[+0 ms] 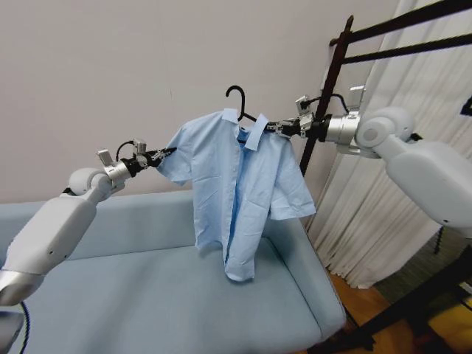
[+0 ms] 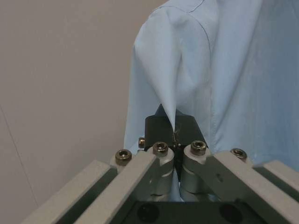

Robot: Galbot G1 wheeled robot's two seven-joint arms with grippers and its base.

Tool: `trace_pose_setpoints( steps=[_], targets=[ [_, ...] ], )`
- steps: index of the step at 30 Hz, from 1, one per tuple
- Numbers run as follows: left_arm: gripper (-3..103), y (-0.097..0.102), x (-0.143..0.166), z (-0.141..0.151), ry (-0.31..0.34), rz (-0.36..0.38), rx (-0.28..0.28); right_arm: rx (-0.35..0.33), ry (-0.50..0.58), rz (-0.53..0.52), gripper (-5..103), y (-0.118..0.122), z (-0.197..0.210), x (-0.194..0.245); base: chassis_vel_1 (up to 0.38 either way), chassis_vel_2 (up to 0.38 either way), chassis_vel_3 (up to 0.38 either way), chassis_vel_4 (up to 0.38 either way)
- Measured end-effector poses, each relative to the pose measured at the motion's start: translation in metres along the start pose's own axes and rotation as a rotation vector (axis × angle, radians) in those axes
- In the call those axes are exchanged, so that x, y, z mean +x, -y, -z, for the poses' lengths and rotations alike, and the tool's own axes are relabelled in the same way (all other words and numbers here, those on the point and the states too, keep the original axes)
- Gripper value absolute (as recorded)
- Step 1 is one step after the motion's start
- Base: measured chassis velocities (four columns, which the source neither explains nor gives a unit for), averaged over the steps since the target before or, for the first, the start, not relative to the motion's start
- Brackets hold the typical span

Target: Pick up the clothes from the sofa and hang them on the clothes hanger.

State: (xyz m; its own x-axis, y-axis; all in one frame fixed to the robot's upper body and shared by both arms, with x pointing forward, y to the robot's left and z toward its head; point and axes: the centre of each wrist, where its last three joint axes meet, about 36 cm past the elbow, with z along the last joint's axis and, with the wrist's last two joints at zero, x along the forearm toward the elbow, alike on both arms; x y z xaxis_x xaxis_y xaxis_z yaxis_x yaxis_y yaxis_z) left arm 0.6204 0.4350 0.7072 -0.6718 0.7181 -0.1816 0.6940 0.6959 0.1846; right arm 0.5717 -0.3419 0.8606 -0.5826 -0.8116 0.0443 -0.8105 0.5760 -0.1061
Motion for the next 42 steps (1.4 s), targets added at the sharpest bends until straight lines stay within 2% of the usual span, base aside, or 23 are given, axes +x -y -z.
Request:
trace_pose_setpoints(
  steps=[13, 15, 17, 19, 23, 24, 26, 27, 28, 29, 31, 32, 33, 34, 37, 38, 41, 42],
  targets=[
    [0, 0.002, -0.001, -0.001, 0.005, -0.004, -0.002, 0.006, 0.012, -0.017, 2, -0.004, 0.002, -0.003, 0.0, 0.0, 0.0, 0.0],
    [-3, 0.004, -0.002, -0.001, 0.003, 0.002, -0.001, 0.006, 0.017, -0.018, 2, -0.007, 0.003, -0.003, 0.0, 0.0, 0.0, 0.0],
    [7, 0.008, -0.005, 0.0, 0.003, 0.029, 0.001, -0.008, 0.027, -0.023, 2, -0.013, 0.003, -0.004, 0.0, 0.0, 0.0, 0.0],
    [7, 0.01, -0.006, -0.001, 0.004, 0.04, 0.001, -0.015, 0.03, -0.026, 2, -0.014, 0.003, -0.004, 0.0, 0.0, 0.0, 0.0],
    [28, 0.015, -0.005, -0.002, 0.005, 0.103, 0.0, -0.026, 0.035, -0.035, 2, -0.015, 0.002, -0.004, 0.0, 0.0, 0.0, 0.0],
    [28, 0.015, -0.005, -0.002, 0.005, 0.103, 0.0, -0.026, 0.035, -0.035, 2, -0.015, 0.002, -0.004, 0.0, 0.0, 0.0, 0.0],
    [40, 0.018, -0.002, -0.001, 0.007, 0.165, -0.009, -0.028, 0.035, -0.04, 2, -0.015, 0.002, -0.004, 0.0, 0.0, 0.0, 0.0],
    [40, 0.021, -0.002, 0.0, 0.01, 0.184, -0.013, -0.028, 0.035, -0.044, 2, -0.015, 0.002, -0.004, 0.0, 0.0, 0.0, 0.0],
    [45, 0.025, -0.001, 0.002, 0.018, 0.211, -0.018, -0.03, 0.037, -0.051, 2, -0.015, 0.001, -0.005, 0.0, 0.0, 0.0, 0.0],
    [45, 0.025, -0.001, 0.002, 0.018, 0.211, -0.018, -0.03, 0.037, -0.051, 2, -0.015, 0.001, -0.005, 0.0, 0.0, 0.0, 0.0],
    [56, 0.037, -0.001, 0.005, 0.029, 0.268, -0.024, -0.032, 0.038, -0.065, 2, -0.017, 0.001, -0.009, 0.0, 0.0, 0.0, 0.0],
    [56, 0.043, -0.002, 0.006, 0.036, 0.287, -0.026, -0.033, 0.038, -0.069, 2, -0.018, 0.001, -0.01, 0.0, 0.0, 0.0, 0.0],
    [61, 0.052, -0.004, 0.007, 0.047, 0.316, -0.028, -0.037, 0.04, -0.078, 2, -0.019, 0.0, -0.012, 0.0, 0.0, 0.0, 0.0],
    [61, 0.052, -0.004, 0.007, 0.047, 0.316, -0.028, -0.037, 0.04, -0.078, 2, -0.019, 0.0, -0.012, 0.0, 0.0, 0.0, 0.0],
    [78, 0.082, -0.01, 0.008, 0.07, 0.36, -0.011, -0.045, 0.041, -0.106, 2, -0.024, -0.002, -0.019, 0.0, 0.0, 0.0, 0.0],
    [78, 0.082, -0.01, 0.008, 0.07, 0.36, -0.011, -0.045, 0.041, -0.106, 2, -0.024, -0.002, -0.019, 0.0, 0.0, 0.0, 0.0],
    [93, 0.114, -0.022, 0.008, 0.098, 0.351, 0.009, -0.055, 0.037, -0.135, 2, -0.031, 0.0, -0.028, 0.0, 0.0, 0.0, 0.0],
    [93, 0.125, -0.027, 0.006, 0.104, 0.35, 0.02, -0.058, 0.032, -0.139, 2, -0.034, 0.001, -0.029, 0.0, 0.0, 0.0, 0.0]
  ],
)
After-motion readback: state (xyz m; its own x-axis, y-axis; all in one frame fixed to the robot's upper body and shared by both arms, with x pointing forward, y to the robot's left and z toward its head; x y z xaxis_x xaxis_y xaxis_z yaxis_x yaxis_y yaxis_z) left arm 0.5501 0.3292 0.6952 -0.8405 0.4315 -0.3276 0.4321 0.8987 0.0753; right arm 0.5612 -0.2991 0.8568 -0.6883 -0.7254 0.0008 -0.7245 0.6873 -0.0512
